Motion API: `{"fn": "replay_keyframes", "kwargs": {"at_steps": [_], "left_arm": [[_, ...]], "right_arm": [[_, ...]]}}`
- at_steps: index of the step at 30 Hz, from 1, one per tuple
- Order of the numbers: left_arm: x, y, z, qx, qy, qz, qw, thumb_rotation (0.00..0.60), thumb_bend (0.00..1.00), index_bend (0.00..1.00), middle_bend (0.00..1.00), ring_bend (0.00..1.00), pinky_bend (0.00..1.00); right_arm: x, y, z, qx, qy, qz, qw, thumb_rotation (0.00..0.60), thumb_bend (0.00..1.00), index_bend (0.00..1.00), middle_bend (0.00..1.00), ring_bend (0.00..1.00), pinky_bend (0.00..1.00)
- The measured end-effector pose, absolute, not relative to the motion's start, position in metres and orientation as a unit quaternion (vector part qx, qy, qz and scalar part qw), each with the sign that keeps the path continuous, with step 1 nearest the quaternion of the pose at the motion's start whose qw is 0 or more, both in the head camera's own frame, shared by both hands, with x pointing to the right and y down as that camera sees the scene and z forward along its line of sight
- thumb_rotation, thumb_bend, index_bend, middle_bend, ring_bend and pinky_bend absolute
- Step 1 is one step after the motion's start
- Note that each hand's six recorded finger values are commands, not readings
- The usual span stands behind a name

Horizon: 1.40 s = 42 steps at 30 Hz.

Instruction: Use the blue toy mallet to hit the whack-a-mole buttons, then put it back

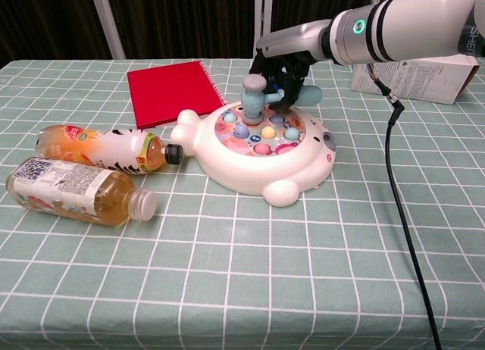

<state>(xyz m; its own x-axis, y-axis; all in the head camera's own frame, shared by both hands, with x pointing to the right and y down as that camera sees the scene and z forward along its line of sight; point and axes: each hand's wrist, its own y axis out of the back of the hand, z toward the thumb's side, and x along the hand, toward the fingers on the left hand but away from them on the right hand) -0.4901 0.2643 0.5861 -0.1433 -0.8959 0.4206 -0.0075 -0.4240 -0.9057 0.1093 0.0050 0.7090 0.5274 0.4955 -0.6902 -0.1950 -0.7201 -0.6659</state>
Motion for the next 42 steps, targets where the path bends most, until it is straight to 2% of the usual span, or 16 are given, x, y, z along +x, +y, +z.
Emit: {"fn": "replay_keyframes", "kwargs": {"at_steps": [11, 26, 34, 42], "left_arm": [[-0.488, 0.264, 0.584, -0.554, 0.410, -0.633, 0.353, 0.600, 0.03, 0.14, 0.06, 0.00, 0.00], [-0.488, 0.263, 0.584, -0.554, 0.408, -0.634, 0.353, 0.600, 0.03, 0.14, 0.06, 0.00, 0.00], [-0.487, 0.264, 0.582, -0.553, 0.409, -0.633, 0.355, 0.600, 0.03, 0.14, 0.06, 0.00, 0.00], [-0.490, 0.265, 0.583, -0.551, 0.409, -0.638, 0.351, 0.600, 0.03, 0.14, 0.06, 0.00, 0.00]], "right_arm": [[0.130, -0.004, 0.692, -0.794, -0.126, 0.475, 0.357, 0.600, 0.48, 0.74, 0.63, 0.49, 0.64], [0.141, 0.005, 0.711, -0.788, -0.105, 0.495, 0.349, 0.600, 0.48, 0.74, 0.63, 0.49, 0.64], [0.140, -0.011, 0.694, -0.794, -0.142, 0.482, 0.343, 0.600, 0.48, 0.74, 0.63, 0.49, 0.64], [0.126, -0.023, 0.702, -0.790, -0.137, 0.489, 0.343, 0.600, 0.48, 0.74, 0.63, 0.49, 0.64]]}}
